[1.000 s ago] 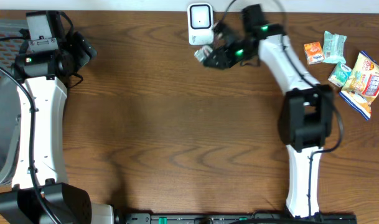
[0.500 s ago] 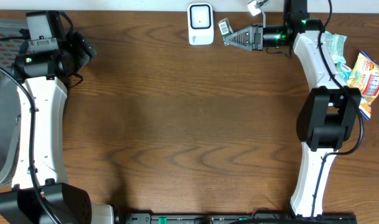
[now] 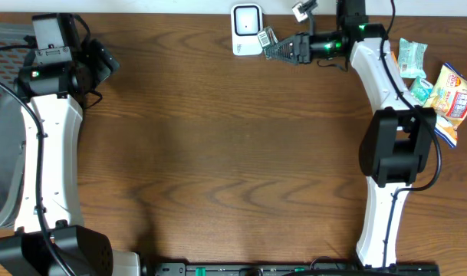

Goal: Scan the item barcode
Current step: 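Hold the Zam-Buk tin in front of the scanner, then carry the Zam-Buk tin to the right side and drop it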

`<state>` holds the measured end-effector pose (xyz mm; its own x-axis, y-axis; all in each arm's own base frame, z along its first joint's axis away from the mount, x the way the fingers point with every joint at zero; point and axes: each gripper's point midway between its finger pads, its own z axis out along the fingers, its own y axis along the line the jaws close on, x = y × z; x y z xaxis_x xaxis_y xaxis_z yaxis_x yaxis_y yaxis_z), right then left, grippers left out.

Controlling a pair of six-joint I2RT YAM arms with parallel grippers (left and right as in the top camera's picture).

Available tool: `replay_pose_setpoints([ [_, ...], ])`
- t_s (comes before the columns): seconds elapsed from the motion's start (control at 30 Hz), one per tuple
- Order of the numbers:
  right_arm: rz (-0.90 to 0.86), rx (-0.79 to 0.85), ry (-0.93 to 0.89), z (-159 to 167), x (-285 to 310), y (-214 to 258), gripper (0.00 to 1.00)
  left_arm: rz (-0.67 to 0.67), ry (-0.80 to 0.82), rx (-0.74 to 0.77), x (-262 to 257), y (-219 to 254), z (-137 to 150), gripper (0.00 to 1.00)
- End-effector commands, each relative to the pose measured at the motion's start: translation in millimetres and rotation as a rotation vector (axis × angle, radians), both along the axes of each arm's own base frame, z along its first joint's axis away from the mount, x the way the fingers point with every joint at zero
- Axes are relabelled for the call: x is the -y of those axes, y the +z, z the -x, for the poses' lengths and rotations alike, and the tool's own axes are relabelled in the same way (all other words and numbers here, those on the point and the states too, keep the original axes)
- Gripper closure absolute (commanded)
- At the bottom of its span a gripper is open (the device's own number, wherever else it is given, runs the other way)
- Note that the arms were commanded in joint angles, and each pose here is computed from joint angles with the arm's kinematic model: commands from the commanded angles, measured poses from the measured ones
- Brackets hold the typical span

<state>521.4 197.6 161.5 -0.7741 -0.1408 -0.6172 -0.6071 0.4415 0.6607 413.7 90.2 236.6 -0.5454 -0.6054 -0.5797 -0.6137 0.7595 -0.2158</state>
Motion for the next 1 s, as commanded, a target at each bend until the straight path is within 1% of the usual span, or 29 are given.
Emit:
replay_pose_setpoints([
  [0.0, 0.452, 0.112, -0.237, -33.5, 21.7, -28.9, 0.73, -0.005, 0.018, 0.015, -2.5, 6.0, -1.5, 0.02],
  [0.1, 0.764, 0.228, -0.418, -56.2, 42.9, -37.6, 0.71, -0.005, 0.018, 0.015, -2.5, 6.0, -1.5, 0.02],
  [0.13, 0.866, 0.296, -0.474, -64.3, 48.6, -32.5, 0.71, -0.005, 0.018, 0.015, -2.5, 6.0, -1.5, 0.02],
  [0.2, 1.017, 0.434, -0.537, -76.7, 52.0, -16.7, 0.71, -0.005, 0.018, 0.015, -2.5, 6.0, -1.5, 0.02],
  [0.27, 1.121, 0.594, -0.563, -88.6, 43.3, 5.6, 0.7, -0.005, 0.018, 0.015, -2.5, 6.0, -1.5, 0.02],
  [0.3, 1.14, 0.64, -0.565, -92.3, 39.0, 11.7, 0.7, -0.005, 0.018, 0.015, -2.5, 6.0, -1.5, 0.02],
  [0.33, 1.16, 0.75, -0.569, -101.9, 26.5, 26.9, 0.7, -0.005, 0.018, 0.015, -2.5, 6.0, -1.5, 0.02],
  [0.37, 1.159, 0.808, -0.564, -107.6, 19.1, 33.0, 0.7, -0.005, 0.018, 0.015, -2.5, 6.0, -1.5, 0.02],
  [0.47, 1.146, 0.946, -0.574, -123.6, 4.2, 45.0, 0.7, -0.005, 0.018, 0.015, -2.5, 6.0, -1.5, 0.02],
  [0.57, 1.155, 1.062, -0.577, -138.8, -4.1, 44.6, 0.71, -0.005, 0.018, 0.015, -2.5, 6.0, -1.5, 0.03],
  [0.67, 1.168, 1.1, -0.564, -145.7, -8.5, 31.9, 0.72, -0.005, 0.018, 0.015, -2.5, 6.0, -1.5, 0.02],
  [0.83, 1.17, 1.087, -0.513, -148.9, -17.0, -2.2, 0.7, -0.005, 0.018, 0.015, -2.5, 6.1, -1.4, 0.02],
  [0.97, 1.124, 1.057, -0.538, -146.0, -25.2, -6.5, 0.7, -0.005, 0.018, 0.015, -2.5, 6.0, -1.5, 0.02],
])
